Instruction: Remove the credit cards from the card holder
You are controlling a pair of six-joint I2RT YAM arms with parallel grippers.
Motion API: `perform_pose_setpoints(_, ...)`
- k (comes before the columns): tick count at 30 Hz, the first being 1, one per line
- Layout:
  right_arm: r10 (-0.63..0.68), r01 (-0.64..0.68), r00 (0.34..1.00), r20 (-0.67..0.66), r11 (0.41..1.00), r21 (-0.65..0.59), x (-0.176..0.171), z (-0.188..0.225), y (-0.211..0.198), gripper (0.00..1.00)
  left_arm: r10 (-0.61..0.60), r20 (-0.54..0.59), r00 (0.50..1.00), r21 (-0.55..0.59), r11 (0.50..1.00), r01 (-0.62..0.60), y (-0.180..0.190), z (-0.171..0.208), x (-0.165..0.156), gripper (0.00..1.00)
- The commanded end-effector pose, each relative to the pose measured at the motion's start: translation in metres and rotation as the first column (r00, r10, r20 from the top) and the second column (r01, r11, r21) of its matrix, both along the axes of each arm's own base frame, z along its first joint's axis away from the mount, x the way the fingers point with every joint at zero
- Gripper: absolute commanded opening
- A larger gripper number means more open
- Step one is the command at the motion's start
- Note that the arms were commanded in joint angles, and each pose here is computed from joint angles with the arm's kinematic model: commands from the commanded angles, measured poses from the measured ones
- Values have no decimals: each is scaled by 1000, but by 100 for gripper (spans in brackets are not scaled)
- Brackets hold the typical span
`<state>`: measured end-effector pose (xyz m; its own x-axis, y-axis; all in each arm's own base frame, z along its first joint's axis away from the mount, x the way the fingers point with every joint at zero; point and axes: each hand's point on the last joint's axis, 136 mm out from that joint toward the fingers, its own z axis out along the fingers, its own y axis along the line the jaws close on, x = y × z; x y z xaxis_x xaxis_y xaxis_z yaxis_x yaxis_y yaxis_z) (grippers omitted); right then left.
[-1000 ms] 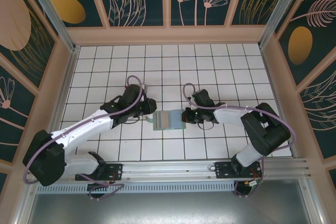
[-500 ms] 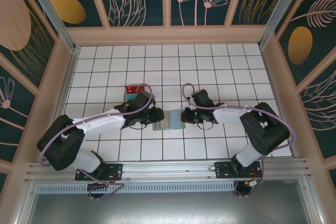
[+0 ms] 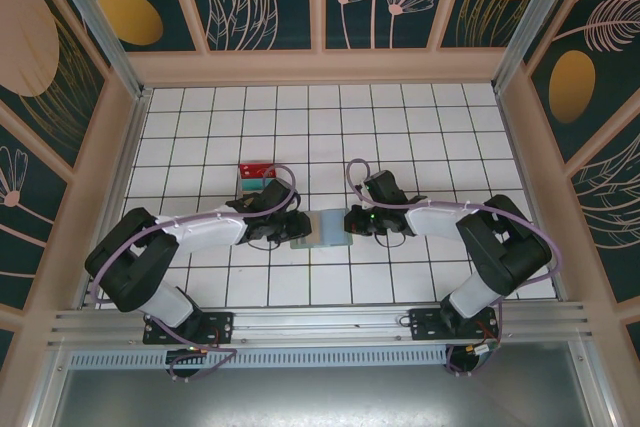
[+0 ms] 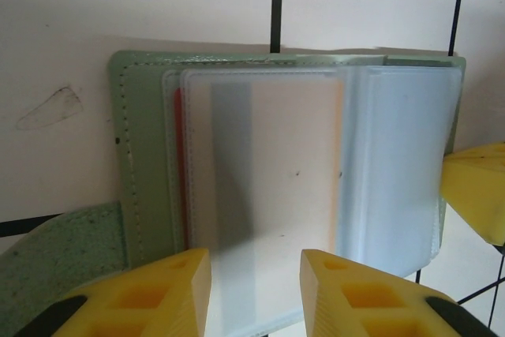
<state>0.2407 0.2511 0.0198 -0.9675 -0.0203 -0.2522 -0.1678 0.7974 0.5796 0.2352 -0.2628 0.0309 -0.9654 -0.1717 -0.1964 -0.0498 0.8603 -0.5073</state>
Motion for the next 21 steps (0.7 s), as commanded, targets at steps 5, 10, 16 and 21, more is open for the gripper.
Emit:
perform_pose_setpoints(5, -5, 0, 997, -76, 998, -64, -18, -25, -10, 0, -3, -12, 1000, 28, 1000, 3, 0, -3, -2, 36)
perform_pose_setpoints(10, -3, -2, 997, -79, 998, -64, -19, -26, -10, 0, -15, -25, 1000, 34, 999, 16, -2, -8, -3, 36)
perform_pose_setpoints(16, -5, 0, 997, -80, 998, -61, -19, -26, -9, 0, -53, -38, 998, 15, 998, 53, -13, -10, -5, 40)
perform_pose_setpoints(21, -3, -2, 997, -82, 998, -63, -20, -27, -9, 0, -78, -29, 997, -24, 997, 77, -22, -5, -4, 45)
